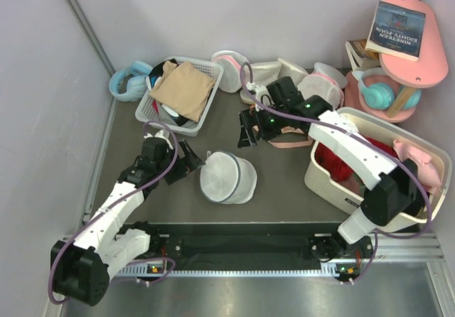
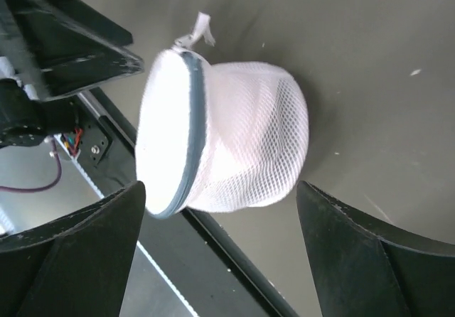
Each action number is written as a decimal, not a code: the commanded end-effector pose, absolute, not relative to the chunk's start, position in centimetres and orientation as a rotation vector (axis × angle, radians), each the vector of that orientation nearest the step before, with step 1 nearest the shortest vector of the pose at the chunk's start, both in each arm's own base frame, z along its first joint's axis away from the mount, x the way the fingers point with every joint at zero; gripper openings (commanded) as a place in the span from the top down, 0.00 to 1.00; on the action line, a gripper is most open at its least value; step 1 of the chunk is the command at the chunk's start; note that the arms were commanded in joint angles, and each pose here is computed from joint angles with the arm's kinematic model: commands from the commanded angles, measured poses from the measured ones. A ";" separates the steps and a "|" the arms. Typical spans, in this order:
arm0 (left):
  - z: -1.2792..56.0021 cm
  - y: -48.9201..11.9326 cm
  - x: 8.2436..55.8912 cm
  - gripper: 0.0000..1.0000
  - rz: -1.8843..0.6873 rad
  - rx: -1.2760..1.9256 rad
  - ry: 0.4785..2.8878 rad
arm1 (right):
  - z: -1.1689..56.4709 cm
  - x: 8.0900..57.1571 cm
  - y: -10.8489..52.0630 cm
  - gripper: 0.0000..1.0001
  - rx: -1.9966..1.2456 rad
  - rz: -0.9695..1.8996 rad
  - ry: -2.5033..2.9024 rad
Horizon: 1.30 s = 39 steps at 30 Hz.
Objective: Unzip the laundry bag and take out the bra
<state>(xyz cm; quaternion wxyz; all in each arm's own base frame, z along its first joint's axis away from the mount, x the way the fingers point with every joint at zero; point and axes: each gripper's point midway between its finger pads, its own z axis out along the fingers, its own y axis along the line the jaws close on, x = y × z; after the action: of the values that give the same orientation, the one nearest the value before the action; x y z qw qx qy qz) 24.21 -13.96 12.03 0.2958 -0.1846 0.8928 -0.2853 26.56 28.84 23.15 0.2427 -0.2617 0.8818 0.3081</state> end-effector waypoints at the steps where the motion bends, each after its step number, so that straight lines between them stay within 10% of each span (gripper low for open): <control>1: 13.3 -14.9 25.2 0.01 -0.822 -0.473 2.324 | 18.8 25.7 31.2 0.15 -0.769 0.963 2.531; 17: 13.1 -16.4 24.2 0.01 -0.953 -0.414 2.274 | 9.3 21.6 27.0 0.66 -0.912 0.813 2.707; 34: 16.8 -23.9 22.5 0.07 -1.153 -0.141 2.093 | 7.2 20.5 25.1 0.68 -0.892 0.726 2.751; 39: 16.6 -25.0 22.1 0.16 -1.192 -0.096 2.109 | 8.5 21.2 24.9 0.54 -0.858 0.685 2.722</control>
<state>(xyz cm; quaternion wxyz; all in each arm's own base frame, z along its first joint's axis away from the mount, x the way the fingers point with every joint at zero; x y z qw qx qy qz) 21.51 -23.86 15.29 0.3321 -0.0507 0.8343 -0.4372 20.23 24.58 6.41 0.0555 -0.2835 0.9284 0.2338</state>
